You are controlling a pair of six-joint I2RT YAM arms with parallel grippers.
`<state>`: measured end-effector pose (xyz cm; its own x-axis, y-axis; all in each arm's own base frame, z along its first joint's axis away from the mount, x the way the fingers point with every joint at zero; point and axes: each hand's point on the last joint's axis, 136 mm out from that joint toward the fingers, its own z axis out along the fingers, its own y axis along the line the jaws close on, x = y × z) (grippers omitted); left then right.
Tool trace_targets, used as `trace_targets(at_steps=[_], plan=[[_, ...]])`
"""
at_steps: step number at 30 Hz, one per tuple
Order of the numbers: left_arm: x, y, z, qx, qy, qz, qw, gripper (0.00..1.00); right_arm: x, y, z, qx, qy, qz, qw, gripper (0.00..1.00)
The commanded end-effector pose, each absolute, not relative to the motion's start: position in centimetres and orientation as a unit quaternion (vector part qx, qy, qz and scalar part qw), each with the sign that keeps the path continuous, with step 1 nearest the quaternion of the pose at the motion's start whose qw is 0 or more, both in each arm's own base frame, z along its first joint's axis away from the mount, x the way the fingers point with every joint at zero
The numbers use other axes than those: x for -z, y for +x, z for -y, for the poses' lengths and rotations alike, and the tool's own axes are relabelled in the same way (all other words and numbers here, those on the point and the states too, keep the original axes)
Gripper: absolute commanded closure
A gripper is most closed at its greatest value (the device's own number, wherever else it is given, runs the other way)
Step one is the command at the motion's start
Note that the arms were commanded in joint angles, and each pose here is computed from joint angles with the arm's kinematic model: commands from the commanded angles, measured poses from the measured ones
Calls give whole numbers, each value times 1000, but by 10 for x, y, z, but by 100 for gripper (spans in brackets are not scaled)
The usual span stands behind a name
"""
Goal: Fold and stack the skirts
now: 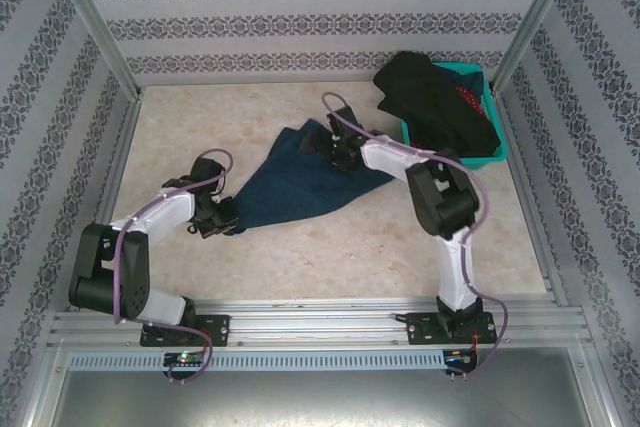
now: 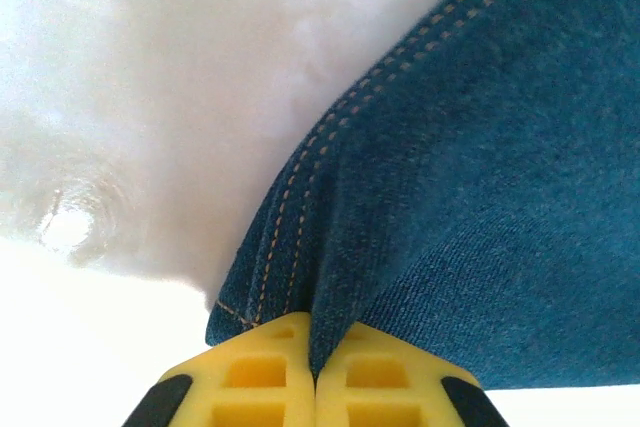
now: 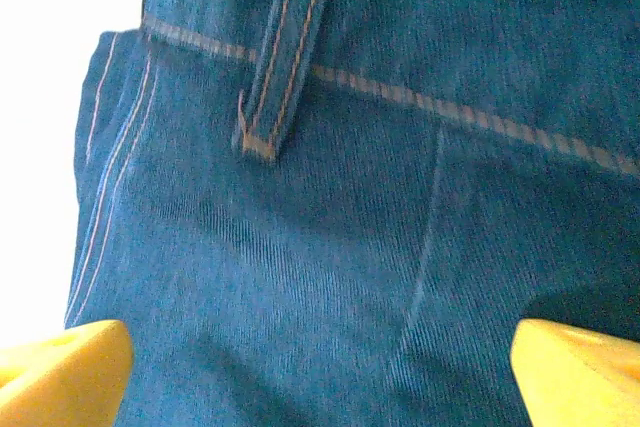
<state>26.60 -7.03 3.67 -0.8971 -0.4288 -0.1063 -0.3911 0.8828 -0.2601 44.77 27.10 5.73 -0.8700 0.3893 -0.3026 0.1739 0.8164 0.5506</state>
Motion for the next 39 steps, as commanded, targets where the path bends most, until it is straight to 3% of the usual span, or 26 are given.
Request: trace_targets(at_steps=[1,6,10,14,19,24,31,35,39], plan=[[-49,268,88,93,-136,-981,100,100,-50,402,-235,-234,211,-931,183,3],[-51,269,122,52,-27,-991,118,100,-73,379,-209,-231,192,-929,215,4],[-47,275,117,20,-22,-994,107,100,-103,404,-214,-226,92,-941,233,5],[-51,280,125,41,-12,-991,124,100,-119,443,-226,-218,72,-939,257,9],[-61,283,137,53,36,-982,175,100,-108,494,-243,-197,73,-939,271,12],[-56,285,135,35,49,-985,161,100,-94,540,-251,-144,29,-950,275,12],[-50,284,138,45,40,-986,156,100,-69,558,-276,-153,-30,-959,236,14],[-49,284,136,39,33,-986,157,100,-57,560,-287,-172,-35,-959,224,26],[-50,286,134,33,34,-986,159,100,-60,566,-294,-186,-50,-953,235,60]])
